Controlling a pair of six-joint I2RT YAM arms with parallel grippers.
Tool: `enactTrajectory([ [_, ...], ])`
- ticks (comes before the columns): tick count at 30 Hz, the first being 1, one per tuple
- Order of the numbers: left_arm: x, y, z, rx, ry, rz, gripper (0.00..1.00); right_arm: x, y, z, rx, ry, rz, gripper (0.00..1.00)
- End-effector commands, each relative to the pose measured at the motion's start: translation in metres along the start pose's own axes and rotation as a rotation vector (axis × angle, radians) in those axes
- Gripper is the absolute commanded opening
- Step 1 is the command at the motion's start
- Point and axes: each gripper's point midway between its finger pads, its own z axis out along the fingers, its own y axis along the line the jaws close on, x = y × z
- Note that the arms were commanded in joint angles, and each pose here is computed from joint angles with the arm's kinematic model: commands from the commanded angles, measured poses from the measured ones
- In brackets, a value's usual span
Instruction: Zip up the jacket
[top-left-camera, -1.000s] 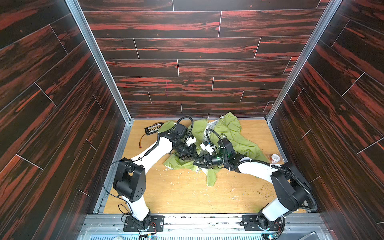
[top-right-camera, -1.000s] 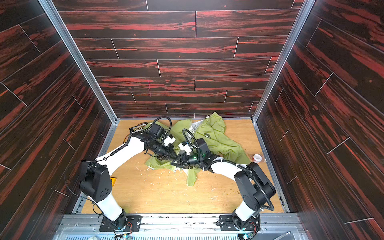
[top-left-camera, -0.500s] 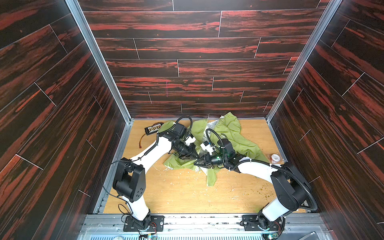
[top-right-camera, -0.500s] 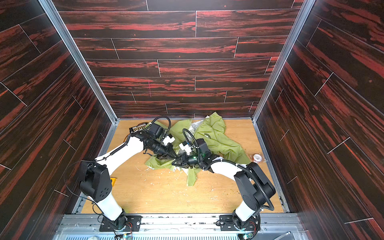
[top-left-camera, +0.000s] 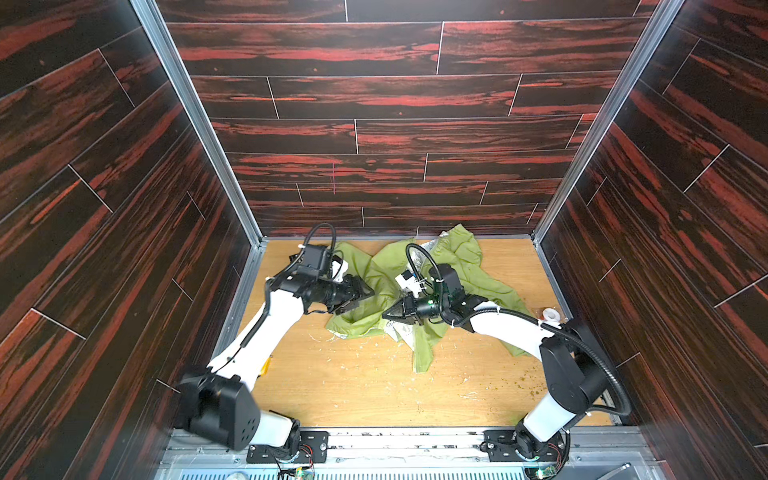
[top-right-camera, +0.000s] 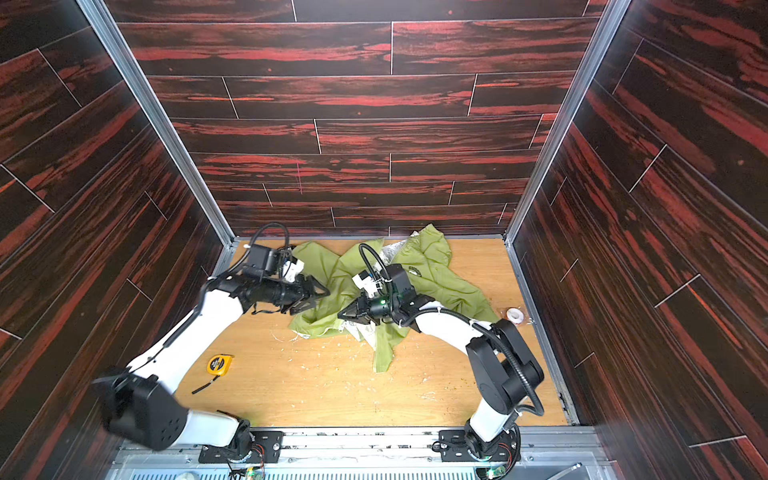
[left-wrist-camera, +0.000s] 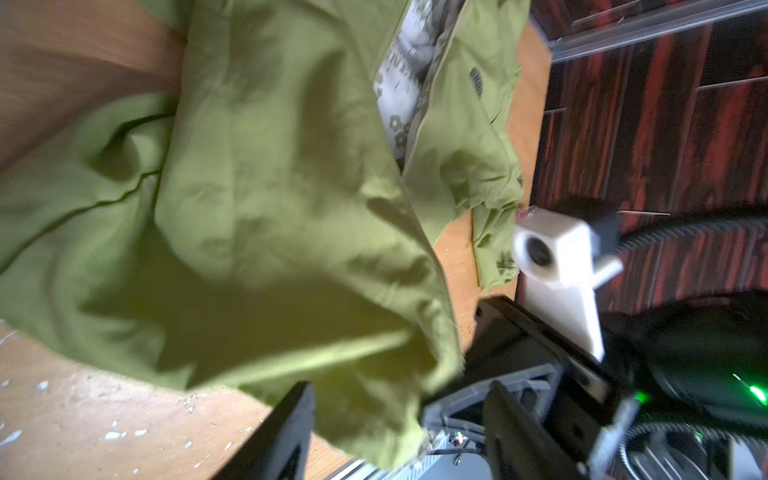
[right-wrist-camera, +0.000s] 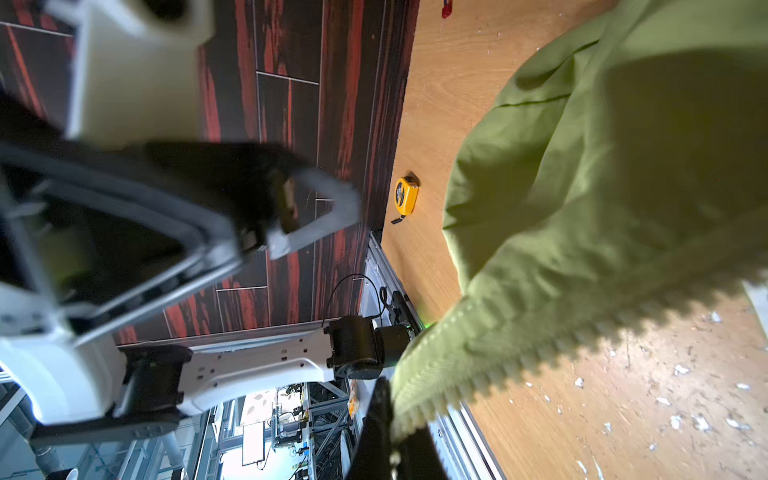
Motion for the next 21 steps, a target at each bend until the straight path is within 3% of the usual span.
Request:
enactTrajectory([
  [1,0.001,-0.012,-0.021,0.075,-0.117,-0.058,0.99,-0.006,-0.012,0.010,0.051,0.038,0.063,0.00],
  [4,0.007,-0.013,-0.028,0.168,-0.183,-0.102,0.99,-0.019,-0.009,0.013,0.071,0.036,0.075,0.00],
  [10,0.008,-0.006,-0.066,0.258,-0.433,-0.101,1.00,-0.040,-0.001,0.012,0.095,0.017,0.096,0.00],
  [14,0.019,0.004,-0.062,0.252,-0.398,-0.143,1.00,-0.057,0.008,0.008,0.093,-0.001,0.109,0.00],
  [17,0.023,-0.005,-0.047,0.356,-0.329,-0.197,0.97,-0.068,0.016,0.007,0.086,-0.009,0.125,0.00],
  [21,0.020,-0.018,-0.044,0.444,-0.354,-0.222,0.97,-0.076,0.021,0.006,0.086,-0.014,0.153,0.00],
])
